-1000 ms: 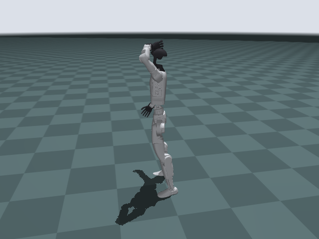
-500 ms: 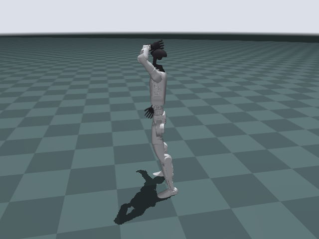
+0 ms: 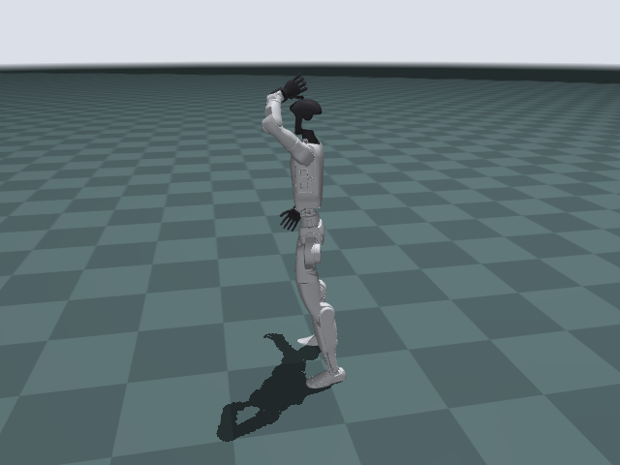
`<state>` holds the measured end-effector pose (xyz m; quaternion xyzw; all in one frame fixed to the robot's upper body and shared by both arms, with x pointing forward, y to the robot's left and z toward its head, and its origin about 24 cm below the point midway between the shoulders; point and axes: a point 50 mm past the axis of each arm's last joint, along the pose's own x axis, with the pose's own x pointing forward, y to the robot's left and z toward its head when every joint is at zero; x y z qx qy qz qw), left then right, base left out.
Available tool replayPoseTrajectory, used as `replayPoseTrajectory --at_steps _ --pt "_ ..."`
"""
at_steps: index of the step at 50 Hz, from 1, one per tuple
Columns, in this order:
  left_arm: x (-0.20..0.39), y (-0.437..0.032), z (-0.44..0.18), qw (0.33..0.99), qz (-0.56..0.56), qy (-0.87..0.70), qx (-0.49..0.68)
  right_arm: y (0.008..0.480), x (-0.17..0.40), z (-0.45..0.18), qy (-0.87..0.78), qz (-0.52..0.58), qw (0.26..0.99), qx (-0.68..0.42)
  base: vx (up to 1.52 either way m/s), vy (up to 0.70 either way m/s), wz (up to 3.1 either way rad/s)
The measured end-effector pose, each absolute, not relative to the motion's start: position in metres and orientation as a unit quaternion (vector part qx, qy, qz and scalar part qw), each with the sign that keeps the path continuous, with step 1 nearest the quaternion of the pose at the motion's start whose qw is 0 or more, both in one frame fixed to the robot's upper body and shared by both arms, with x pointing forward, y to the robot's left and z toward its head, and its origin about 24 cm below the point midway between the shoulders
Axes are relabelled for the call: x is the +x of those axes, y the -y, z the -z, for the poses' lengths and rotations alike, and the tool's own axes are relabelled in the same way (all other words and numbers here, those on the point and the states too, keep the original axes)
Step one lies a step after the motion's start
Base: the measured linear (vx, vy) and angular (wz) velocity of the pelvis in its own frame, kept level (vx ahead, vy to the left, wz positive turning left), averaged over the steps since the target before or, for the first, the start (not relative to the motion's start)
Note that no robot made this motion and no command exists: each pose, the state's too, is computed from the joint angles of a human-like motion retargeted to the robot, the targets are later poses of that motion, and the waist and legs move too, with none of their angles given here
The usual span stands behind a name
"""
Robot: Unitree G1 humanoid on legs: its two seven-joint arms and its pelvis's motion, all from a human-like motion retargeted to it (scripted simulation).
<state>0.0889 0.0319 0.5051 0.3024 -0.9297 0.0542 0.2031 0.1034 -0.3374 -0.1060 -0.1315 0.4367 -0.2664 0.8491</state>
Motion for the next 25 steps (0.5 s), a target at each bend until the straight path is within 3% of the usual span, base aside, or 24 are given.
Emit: replayPoseTrajectory --at_steps 14,25 --pt "0.19 -0.07 -0.533 0.499 -0.075 0.81 0.3 0.335 0.104 0.109 -0.437 0.293 0.844 -0.105 0.0 0.0 0.0" --pt "0.309 -0.123 -0.473 0.722 -0.08 0.613 0.312 0.33 0.115 0.11 -0.431 0.316 0.839 -0.1 0.0 0.0 0.0"
